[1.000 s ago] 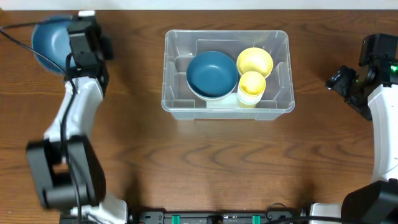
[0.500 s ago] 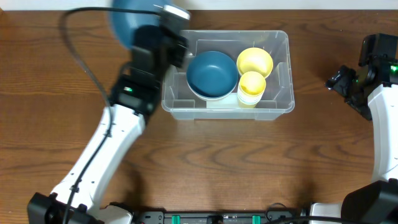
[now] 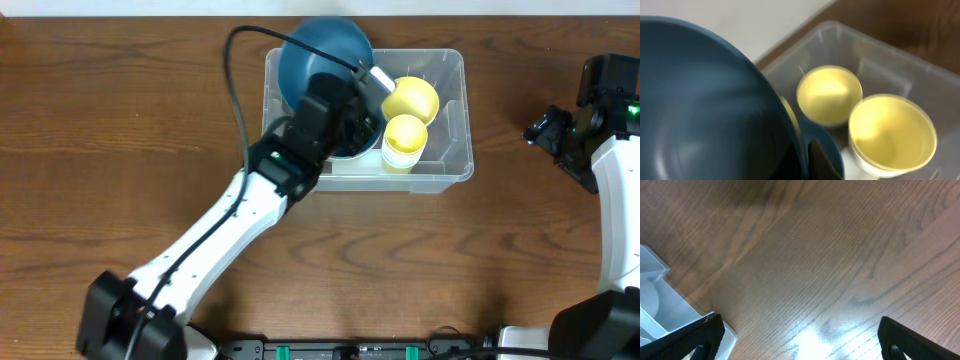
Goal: Pack container
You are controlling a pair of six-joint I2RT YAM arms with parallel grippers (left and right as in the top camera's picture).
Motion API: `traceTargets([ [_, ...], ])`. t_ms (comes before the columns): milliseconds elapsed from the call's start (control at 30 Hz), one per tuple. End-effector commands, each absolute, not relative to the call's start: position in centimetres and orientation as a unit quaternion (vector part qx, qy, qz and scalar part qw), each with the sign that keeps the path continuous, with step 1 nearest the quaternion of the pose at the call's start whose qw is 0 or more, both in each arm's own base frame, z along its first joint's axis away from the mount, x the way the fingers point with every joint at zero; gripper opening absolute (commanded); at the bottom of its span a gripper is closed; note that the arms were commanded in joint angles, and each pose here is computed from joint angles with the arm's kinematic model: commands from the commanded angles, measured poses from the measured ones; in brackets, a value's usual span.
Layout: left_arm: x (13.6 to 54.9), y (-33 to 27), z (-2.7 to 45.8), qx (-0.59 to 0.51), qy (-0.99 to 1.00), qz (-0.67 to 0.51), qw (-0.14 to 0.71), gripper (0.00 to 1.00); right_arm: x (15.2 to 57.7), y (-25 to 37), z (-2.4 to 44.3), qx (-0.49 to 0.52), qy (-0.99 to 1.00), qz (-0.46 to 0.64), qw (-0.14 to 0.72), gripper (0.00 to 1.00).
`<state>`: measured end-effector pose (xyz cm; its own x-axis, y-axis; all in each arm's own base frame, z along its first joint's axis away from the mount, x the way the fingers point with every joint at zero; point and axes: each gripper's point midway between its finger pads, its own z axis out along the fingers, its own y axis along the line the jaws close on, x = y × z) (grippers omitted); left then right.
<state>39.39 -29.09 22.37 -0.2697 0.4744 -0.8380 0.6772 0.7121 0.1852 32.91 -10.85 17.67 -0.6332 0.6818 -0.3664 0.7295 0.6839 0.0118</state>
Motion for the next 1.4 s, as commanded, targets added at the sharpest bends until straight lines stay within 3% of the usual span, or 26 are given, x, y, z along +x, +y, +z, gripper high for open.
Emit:
traceTargets([
  [0,39.6,-29.8,21.0,0.379,0.791,-0.100,0.470,0.06,33.0,-11.3,18.0,0.401,0.896,-0.071,0.178,0.99],
  [600,39.8,-30.1,16.1,0.386,0.816,-0.094,0.419,0.07,33.0,-11.3,18.0,0.401,0.896,-0.071,0.178,0.99],
  [700,39.8,-30.1,16.1,0.386,0.816,-0.094,0.419,0.22,33.0,-11.3,18.0,0.401,0.896,-0.071,0.178,0.99],
  [800,40.1,-29.9,16.2,0.383,0.817,-0.088,0.422,0.44,33.0,-11.3,18.0,0.401,0.896,-0.071,0.178,0.99],
  [1067,42.9,-27.0,18.1,0.332,0.820,-0.024,0.466,0.51,33.0,-11.3,18.0,0.401,0.896,-0.071,0.178,0.99],
  [1267,44.9,-21.4,24.6,0.212,0.815,0.026,0.538,0.62,33.0,-11.3,18.0,0.401,0.896,-0.071,0.178,0.99],
  [1367,44.4,-18.1,28.1,0.137,0.813,0.033,0.566,0.73,33.0,-11.3,18.0,0.401,0.896,-0.071,0.178,0.99],
])
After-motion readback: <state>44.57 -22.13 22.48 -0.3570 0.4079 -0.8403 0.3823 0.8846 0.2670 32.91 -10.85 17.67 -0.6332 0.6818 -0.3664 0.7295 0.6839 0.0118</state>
